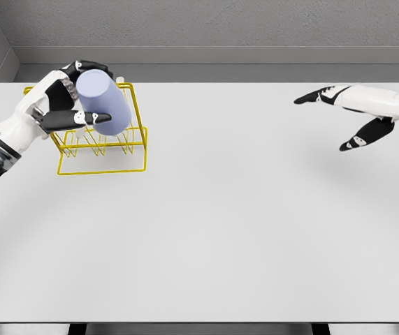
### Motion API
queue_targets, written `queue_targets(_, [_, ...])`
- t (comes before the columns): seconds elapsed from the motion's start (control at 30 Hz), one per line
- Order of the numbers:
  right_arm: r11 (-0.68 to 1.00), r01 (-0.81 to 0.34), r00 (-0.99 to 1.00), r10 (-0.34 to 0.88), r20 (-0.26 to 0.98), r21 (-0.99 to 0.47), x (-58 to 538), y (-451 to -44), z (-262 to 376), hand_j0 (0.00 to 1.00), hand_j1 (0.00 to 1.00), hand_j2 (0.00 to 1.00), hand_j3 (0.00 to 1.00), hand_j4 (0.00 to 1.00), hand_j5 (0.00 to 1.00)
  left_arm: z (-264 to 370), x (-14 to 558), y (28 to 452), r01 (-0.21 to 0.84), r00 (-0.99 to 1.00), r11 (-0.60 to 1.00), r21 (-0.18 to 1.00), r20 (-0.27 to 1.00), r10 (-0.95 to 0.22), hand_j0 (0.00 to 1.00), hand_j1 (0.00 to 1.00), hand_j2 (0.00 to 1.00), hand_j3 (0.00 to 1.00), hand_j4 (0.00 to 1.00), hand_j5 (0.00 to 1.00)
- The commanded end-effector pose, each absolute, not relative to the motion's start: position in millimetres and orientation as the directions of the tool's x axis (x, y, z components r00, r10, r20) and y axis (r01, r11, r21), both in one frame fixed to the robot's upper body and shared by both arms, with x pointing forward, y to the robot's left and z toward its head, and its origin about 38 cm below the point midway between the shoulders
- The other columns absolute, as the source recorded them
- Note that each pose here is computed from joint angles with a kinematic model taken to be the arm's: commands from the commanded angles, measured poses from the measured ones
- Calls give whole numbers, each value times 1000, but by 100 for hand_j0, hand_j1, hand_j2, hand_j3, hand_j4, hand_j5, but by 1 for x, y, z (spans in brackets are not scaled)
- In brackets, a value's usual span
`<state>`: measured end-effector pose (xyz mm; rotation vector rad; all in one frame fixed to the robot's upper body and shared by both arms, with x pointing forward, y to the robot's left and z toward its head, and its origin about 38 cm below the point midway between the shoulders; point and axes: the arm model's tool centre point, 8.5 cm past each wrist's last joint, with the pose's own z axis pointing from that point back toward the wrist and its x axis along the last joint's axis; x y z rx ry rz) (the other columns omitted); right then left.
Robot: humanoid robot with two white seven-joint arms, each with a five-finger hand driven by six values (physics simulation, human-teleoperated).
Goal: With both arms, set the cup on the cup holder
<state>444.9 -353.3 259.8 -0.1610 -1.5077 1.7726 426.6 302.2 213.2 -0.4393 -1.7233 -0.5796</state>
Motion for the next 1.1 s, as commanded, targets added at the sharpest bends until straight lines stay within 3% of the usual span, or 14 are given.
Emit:
queue_targets(0.0, [22, -474, -680, 625, 382, -880, 445, -354, 261, 100, 100, 100, 100, 100, 100, 213, 426, 302, 579, -224, 802, 147, 975, -17, 92, 92, 92, 92, 92, 92])
queue_targets(0.17, [22, -474, -680, 625, 382, -880, 445, -354, 261, 100, 100, 100, 100, 100, 100, 214, 426, 303, 576, -227, 804, 150, 974, -19, 99, 99, 99, 99, 99, 99])
queue_targets(0.67, [23, -475, -680, 625, 384, -880, 445, -354, 261, 100, 100, 100, 100, 100, 100, 220, 424, 301, 598, -244, 785, 161, 970, -13, 100, 100, 100, 100, 100, 100])
queue_targets(0.93, [23, -473, -681, 625, 382, -881, 445, -354, 262, 100, 100, 100, 100, 100, 100, 251, 396, 309, 660, -340, 707, 255, 940, -22, 100, 100, 100, 100, 100, 100])
queue_targets(1.07, [23, -473, -681, 625, 382, -881, 445, -354, 262, 100, 100, 100, 100, 100, 100, 260, 366, 336, 631, -450, 697, 340, 893, -28, 100, 100, 100, 100, 100, 100])
